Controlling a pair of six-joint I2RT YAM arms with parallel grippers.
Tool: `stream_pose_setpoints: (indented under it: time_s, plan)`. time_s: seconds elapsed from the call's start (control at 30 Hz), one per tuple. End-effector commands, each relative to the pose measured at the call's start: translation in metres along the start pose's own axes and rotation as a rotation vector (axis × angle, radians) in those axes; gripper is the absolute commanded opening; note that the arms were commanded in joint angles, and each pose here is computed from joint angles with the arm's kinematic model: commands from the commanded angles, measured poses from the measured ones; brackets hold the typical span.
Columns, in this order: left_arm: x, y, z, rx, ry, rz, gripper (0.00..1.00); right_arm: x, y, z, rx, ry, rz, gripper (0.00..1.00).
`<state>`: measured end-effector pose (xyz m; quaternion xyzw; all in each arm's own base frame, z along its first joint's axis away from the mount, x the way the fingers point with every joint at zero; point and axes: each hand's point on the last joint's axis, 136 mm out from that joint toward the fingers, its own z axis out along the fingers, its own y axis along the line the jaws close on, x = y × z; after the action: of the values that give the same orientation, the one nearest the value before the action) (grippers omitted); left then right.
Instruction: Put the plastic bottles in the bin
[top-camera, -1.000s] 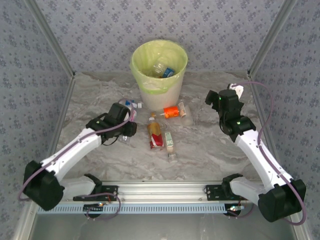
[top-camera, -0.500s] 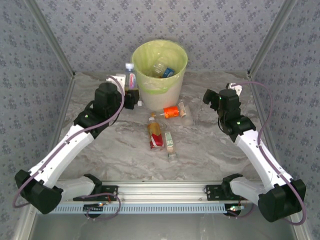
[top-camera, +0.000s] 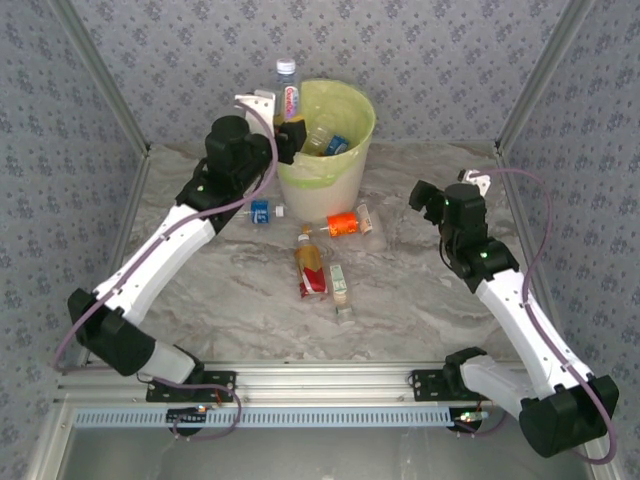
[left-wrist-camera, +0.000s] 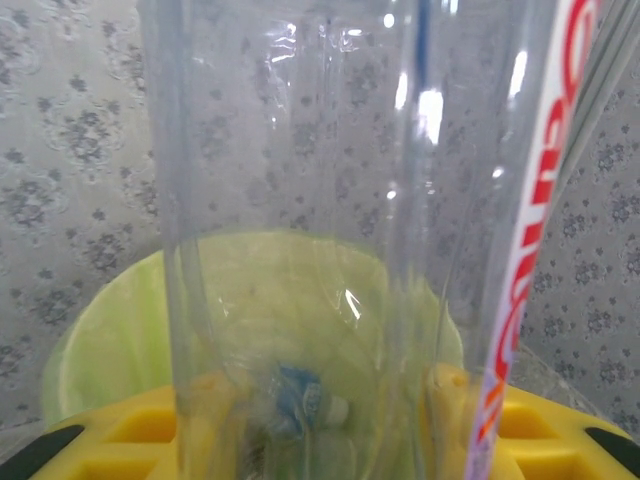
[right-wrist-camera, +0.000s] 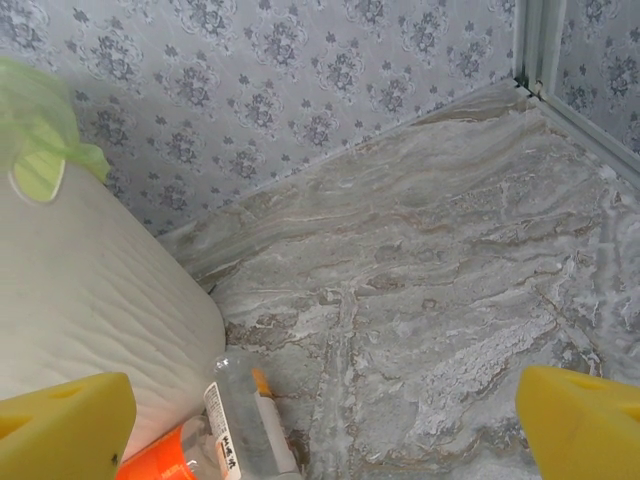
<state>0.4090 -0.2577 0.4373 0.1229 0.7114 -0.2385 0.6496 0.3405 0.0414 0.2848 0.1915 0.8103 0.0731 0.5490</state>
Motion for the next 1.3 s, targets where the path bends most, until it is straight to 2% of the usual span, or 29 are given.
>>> stream_pose_setpoints:
  time_s: [0.0,0.33,0.43,0.5,0.63,0.77,1.03,1.27]
  plan:
    - [-0.017,-0.012,0.009,0.051,-0.034,0.016,0.44,0.007,-0.010,-0.004,0.030,0.008,0.001,1.00]
    - [0.010,0.016,0.064,-0.076,0.067,-0.057,0.44,0.007,-0.010,-0.008,0.026,0.014,0.002,1.00]
    - [0.018,0.027,0.080,-0.129,0.112,-0.070,0.48,0.008,-0.013,-0.011,0.034,0.016,-0.006,1.00]
    - [0.022,0.036,0.088,-0.185,0.156,-0.101,0.56,0.009,-0.016,-0.013,0.044,0.019,-0.012,1.00]
    - [0.035,0.041,0.099,-0.217,0.269,-0.106,0.87,0.009,-0.022,-0.017,0.061,0.017,-0.020,1.00]
    - [0.027,0.031,0.094,-0.170,0.324,-0.075,0.99,0.010,-0.025,-0.018,0.074,0.020,-0.032,1.00]
    - [-0.010,0.011,0.061,-0.068,0.233,-0.077,0.99,0.012,-0.023,-0.013,0.068,0.021,-0.047,1.00]
    - [-0.013,0.011,0.023,-0.048,0.155,-0.080,1.00,0.025,-0.009,0.003,-0.005,0.058,-0.104,1.00]
